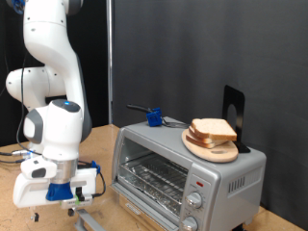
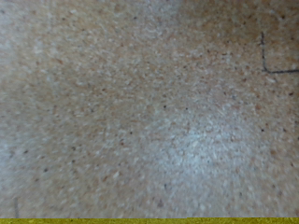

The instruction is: Make a piece of toast with the oven

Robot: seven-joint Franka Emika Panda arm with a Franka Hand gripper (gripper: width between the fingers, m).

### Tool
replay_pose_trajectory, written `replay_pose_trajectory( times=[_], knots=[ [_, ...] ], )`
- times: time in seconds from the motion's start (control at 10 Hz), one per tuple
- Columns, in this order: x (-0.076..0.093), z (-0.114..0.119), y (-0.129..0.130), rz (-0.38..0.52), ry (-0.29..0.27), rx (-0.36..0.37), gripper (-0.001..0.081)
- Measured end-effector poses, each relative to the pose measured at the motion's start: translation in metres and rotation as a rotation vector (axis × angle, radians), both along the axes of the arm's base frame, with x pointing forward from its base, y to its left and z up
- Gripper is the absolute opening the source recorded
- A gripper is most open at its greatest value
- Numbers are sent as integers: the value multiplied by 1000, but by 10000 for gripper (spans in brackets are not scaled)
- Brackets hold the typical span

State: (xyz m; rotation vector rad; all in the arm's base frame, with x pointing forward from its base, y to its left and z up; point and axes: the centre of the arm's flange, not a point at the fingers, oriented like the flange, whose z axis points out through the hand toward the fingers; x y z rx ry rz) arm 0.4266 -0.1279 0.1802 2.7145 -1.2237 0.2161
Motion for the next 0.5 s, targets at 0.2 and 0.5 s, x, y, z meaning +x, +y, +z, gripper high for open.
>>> replay_pose_trajectory(
  times=[0.2, 0.5],
  knots=[
    [2, -13, 0, 31, 0, 0, 807],
    [4, -7, -4, 114, -6, 30, 807]
  ],
)
